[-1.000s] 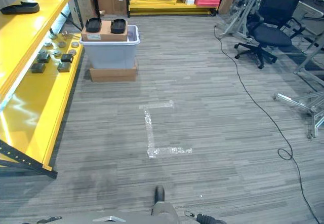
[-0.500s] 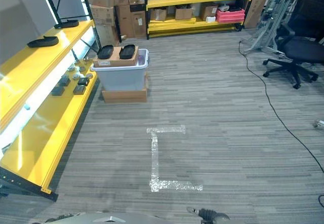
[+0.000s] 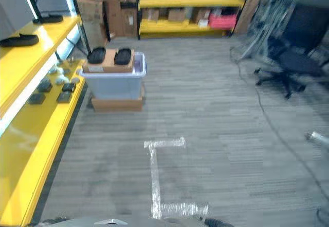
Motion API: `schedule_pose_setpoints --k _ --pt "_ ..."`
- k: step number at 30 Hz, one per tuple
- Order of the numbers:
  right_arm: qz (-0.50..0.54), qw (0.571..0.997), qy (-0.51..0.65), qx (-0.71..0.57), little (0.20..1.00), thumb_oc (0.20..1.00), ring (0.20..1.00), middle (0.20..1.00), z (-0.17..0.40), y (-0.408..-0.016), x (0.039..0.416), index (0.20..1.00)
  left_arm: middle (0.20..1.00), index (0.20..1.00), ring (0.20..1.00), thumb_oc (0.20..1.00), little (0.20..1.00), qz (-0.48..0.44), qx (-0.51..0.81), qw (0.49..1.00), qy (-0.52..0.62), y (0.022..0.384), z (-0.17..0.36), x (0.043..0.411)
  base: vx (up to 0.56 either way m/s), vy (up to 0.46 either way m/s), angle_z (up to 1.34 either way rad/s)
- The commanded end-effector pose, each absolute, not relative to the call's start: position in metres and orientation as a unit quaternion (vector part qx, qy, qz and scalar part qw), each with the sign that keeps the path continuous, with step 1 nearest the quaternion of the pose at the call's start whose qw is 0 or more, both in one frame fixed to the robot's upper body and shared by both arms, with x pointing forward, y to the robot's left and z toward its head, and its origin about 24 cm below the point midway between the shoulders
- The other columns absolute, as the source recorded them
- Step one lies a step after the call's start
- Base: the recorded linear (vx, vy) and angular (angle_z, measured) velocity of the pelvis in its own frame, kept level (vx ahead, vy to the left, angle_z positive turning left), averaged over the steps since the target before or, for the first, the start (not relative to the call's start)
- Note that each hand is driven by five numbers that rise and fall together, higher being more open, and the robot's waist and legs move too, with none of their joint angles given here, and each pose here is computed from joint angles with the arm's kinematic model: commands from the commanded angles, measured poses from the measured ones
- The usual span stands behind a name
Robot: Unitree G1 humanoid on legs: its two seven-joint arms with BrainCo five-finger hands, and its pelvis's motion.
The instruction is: Move parts from the plastic box to the shelf.
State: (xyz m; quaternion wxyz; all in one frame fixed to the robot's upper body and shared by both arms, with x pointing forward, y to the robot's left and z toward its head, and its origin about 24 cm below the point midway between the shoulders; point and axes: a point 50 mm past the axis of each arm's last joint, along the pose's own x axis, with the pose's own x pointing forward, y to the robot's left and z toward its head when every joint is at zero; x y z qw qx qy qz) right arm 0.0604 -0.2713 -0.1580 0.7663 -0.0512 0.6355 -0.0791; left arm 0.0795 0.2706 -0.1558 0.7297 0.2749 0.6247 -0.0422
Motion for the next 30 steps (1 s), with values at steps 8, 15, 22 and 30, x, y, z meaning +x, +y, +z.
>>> schedule_pose_setpoints --k 8,15,22,30 --pt "-0.097 0.756 0.646 -0.027 1.0 1.0 1.0 1.0 -0.161 -0.265 0.049 1.0 1.0 1.0 1.0 1.0 1.0 -0.015 0.284 0.747 0.601 0.282 -0.146 0.108 0.36 -0.055 0.37" --pt "-0.088 0.752 0.653 -0.034 1.0 1.0 1.0 1.0 -0.16 -0.27 0.048 1.0 1.0 1.0 1.0 1.0 1.0 -0.029 0.251 0.742 0.621 0.263 -0.156 0.092 0.37 -0.241 0.46" --pt "-0.087 0.785 0.611 -0.052 1.0 1.0 1.0 1.0 -0.157 -0.267 0.077 1.0 1.0 1.0 1.0 1.0 1.0 -0.043 0.259 0.718 0.645 0.26 -0.161 0.067 0.31 -0.026 -0.19" --pt "-0.094 0.783 0.614 -0.035 1.0 1.0 1.0 1.0 -0.159 -0.261 0.074 1.0 1.0 1.0 1.0 1.0 1.0 -0.038 0.26 0.697 0.667 0.267 -0.161 0.048 0.34 0.166 -0.49"
